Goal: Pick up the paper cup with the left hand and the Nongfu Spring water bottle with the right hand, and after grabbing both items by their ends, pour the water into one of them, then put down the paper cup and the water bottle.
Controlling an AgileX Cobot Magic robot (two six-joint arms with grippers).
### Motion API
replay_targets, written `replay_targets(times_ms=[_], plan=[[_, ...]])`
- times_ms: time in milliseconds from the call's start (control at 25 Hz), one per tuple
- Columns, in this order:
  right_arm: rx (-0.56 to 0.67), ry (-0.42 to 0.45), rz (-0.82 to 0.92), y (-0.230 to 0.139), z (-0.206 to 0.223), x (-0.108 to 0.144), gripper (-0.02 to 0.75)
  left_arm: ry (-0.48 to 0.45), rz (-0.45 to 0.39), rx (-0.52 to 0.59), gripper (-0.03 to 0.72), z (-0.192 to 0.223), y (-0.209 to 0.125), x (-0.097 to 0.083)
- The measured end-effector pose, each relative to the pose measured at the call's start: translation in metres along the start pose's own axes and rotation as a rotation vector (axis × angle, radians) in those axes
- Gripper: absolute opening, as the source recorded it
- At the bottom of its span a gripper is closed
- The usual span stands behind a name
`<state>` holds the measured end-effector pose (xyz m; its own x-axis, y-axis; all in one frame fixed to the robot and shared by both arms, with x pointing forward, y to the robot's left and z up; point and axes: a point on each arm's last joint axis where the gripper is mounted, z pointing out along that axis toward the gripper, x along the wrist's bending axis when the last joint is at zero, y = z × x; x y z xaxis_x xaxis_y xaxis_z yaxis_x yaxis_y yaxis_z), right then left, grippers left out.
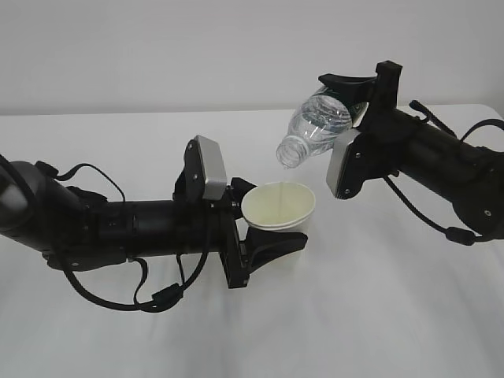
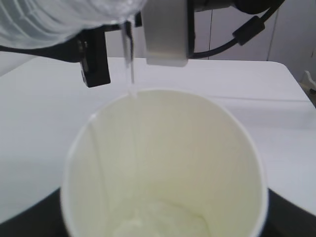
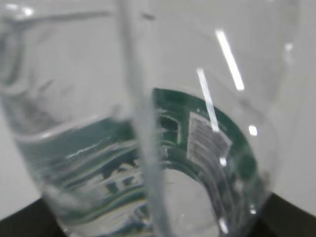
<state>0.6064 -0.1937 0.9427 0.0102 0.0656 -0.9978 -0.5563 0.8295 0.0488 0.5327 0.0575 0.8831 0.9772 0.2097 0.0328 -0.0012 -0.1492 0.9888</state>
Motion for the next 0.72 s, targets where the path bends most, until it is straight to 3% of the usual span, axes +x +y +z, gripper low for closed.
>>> replay_targets(times_ms=[720], plan=[[0.000,-0.002,-0.016,0.0000,0.0000,-0.0001,0.474,0.000,0.000,0.000,0.482,0.0000,0.0000,0.0000]])
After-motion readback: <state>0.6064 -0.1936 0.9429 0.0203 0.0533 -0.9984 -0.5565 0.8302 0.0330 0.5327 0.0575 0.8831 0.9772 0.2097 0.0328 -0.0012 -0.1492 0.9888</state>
